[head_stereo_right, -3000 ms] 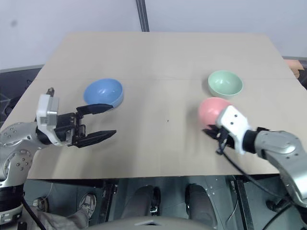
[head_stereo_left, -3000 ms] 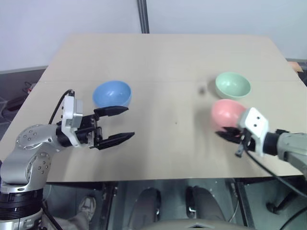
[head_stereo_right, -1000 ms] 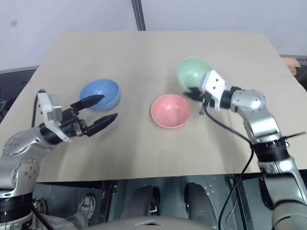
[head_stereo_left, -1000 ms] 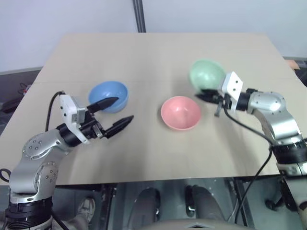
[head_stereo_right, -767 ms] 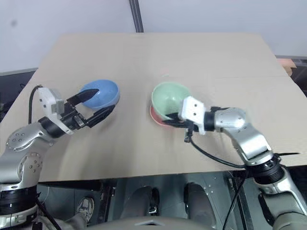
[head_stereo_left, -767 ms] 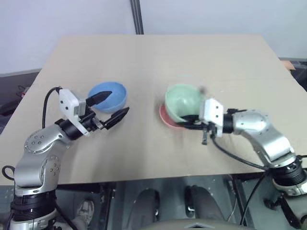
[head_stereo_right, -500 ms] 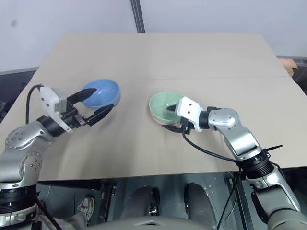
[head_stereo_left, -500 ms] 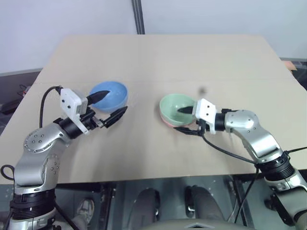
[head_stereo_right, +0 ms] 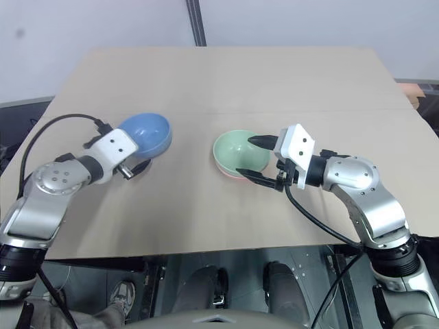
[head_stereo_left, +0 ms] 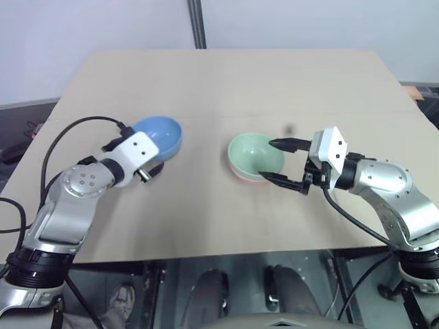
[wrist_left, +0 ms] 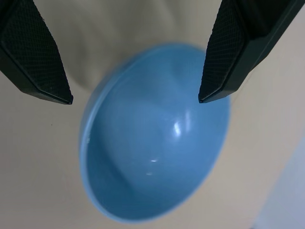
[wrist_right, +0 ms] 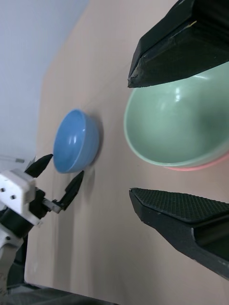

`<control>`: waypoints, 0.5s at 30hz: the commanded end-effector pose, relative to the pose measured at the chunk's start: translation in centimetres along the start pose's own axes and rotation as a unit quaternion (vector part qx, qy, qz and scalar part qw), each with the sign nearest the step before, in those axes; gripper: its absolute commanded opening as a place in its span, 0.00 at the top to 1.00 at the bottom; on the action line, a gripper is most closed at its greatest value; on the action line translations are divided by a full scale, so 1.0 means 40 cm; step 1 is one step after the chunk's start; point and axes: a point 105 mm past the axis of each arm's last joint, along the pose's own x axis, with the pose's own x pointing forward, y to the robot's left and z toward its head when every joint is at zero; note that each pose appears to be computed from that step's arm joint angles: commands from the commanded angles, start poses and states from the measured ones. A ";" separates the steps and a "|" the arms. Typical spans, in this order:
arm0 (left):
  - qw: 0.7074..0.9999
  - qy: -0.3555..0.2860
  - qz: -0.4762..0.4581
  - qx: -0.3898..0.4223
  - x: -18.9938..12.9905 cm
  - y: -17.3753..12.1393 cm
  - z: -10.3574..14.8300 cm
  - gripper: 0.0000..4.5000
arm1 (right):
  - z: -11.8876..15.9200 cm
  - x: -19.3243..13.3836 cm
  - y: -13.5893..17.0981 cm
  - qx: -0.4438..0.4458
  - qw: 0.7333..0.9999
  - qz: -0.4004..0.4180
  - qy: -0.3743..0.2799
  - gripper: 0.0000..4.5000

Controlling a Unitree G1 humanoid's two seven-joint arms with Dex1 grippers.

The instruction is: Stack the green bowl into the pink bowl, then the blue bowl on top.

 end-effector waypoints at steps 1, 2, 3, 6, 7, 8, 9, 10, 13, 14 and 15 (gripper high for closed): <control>1.000 -0.003 0.007 0.021 0.003 0.025 0.015 0.38 | 0.025 -0.022 -0.013 -0.016 0.999 -0.026 -0.012 0.21; 1.000 -0.003 0.004 0.019 0.008 0.026 0.014 0.49 | 0.021 -0.025 -0.013 -0.015 0.999 -0.029 -0.010 0.21; 1.000 -0.004 -0.007 0.019 0.012 0.020 0.015 0.61 | 0.016 -0.029 -0.013 -0.015 0.999 -0.033 -0.008 0.21; 0.998 -0.043 -0.022 0.033 0.014 0.007 0.049 0.91 | 0.010 -0.035 -0.014 -0.014 0.999 -0.041 -0.004 0.21; 0.996 -0.070 -0.020 0.044 0.009 0.007 0.074 0.99 | 0.007 -0.038 -0.015 -0.012 0.999 -0.045 -0.002 0.21; 0.996 -0.076 -0.031 0.034 0.008 0.004 0.085 0.99 | 0.004 -0.043 -0.017 -0.012 0.999 -0.050 0.000 0.21; 0.995 -0.086 -0.040 0.028 0.006 0.002 0.097 0.99 | 0.001 -0.047 -0.018 -0.012 0.998 -0.054 0.003 0.21; 0.993 -0.104 -0.050 0.033 0.001 -0.001 0.117 0.99 | -0.001 -0.051 -0.020 -0.012 0.998 -0.058 0.005 0.21; 0.981 -0.165 -0.081 0.059 -0.021 -0.015 0.183 0.99 | -0.005 -0.060 -0.024 -0.011 0.997 -0.073 0.010 0.21; 0.976 -0.188 -0.092 0.061 -0.027 -0.017 0.217 0.99 | -0.005 -0.067 -0.028 -0.010 0.996 -0.082 0.013 0.21; 0.970 -0.210 -0.105 0.066 -0.033 -0.020 0.247 0.99 | -0.006 -0.072 -0.032 -0.010 0.996 -0.091 0.016 0.21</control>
